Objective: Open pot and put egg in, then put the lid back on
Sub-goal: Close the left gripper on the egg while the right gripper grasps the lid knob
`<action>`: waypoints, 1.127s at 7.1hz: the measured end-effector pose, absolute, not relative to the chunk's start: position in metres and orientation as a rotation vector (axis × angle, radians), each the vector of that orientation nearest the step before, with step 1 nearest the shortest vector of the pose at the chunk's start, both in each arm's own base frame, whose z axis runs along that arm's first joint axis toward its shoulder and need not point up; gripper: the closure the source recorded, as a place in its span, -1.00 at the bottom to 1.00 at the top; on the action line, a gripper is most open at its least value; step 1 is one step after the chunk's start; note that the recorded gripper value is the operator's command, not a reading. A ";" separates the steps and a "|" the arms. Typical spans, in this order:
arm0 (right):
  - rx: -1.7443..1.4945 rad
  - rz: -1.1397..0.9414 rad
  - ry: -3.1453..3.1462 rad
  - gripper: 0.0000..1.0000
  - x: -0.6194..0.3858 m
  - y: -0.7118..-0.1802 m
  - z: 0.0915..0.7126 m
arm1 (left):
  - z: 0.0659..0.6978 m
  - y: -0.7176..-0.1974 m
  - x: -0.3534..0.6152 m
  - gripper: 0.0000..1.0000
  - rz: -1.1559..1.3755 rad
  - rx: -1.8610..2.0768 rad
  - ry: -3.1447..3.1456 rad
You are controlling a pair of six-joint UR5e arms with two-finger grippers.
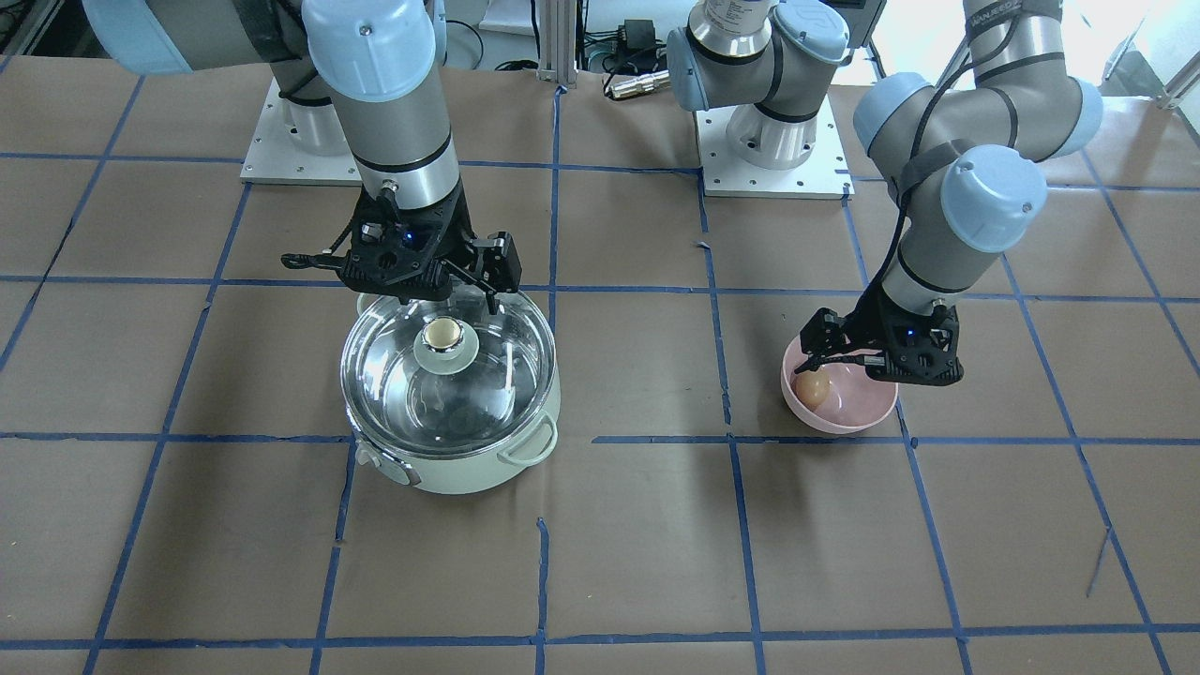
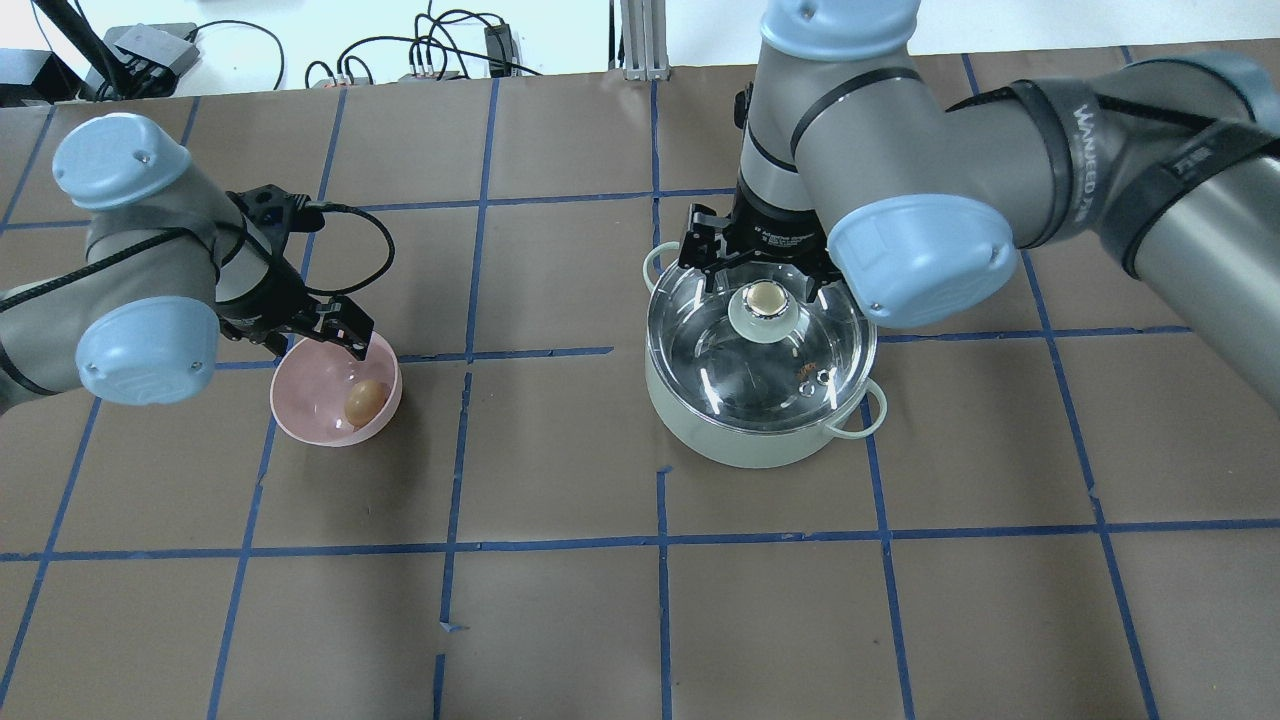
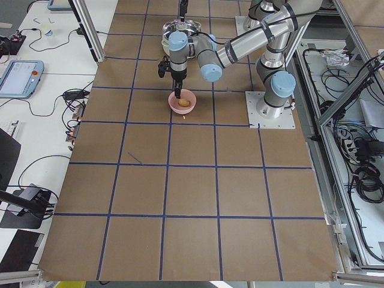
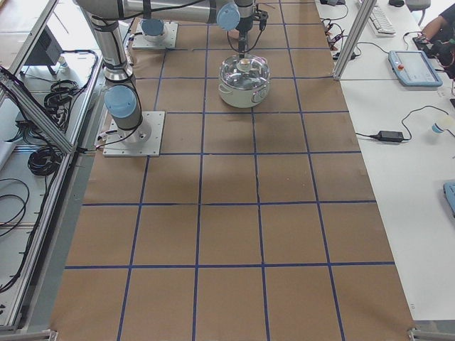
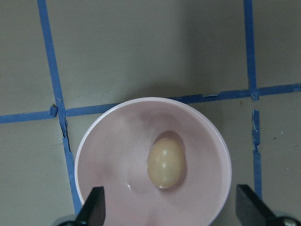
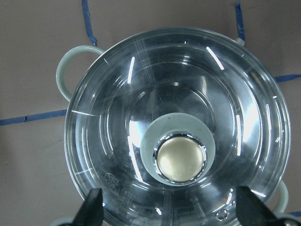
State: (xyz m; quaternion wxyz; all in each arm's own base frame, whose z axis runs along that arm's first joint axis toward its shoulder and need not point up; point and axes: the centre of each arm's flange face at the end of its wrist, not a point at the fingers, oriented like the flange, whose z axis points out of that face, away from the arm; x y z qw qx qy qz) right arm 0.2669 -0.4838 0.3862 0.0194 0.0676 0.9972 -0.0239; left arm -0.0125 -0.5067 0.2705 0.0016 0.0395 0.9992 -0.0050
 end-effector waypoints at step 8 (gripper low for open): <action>0.109 -0.098 3.098 -0.63 0.268 -0.488 0.350 | 0.240 -0.496 -0.007 -0.90 0.028 -0.082 3.153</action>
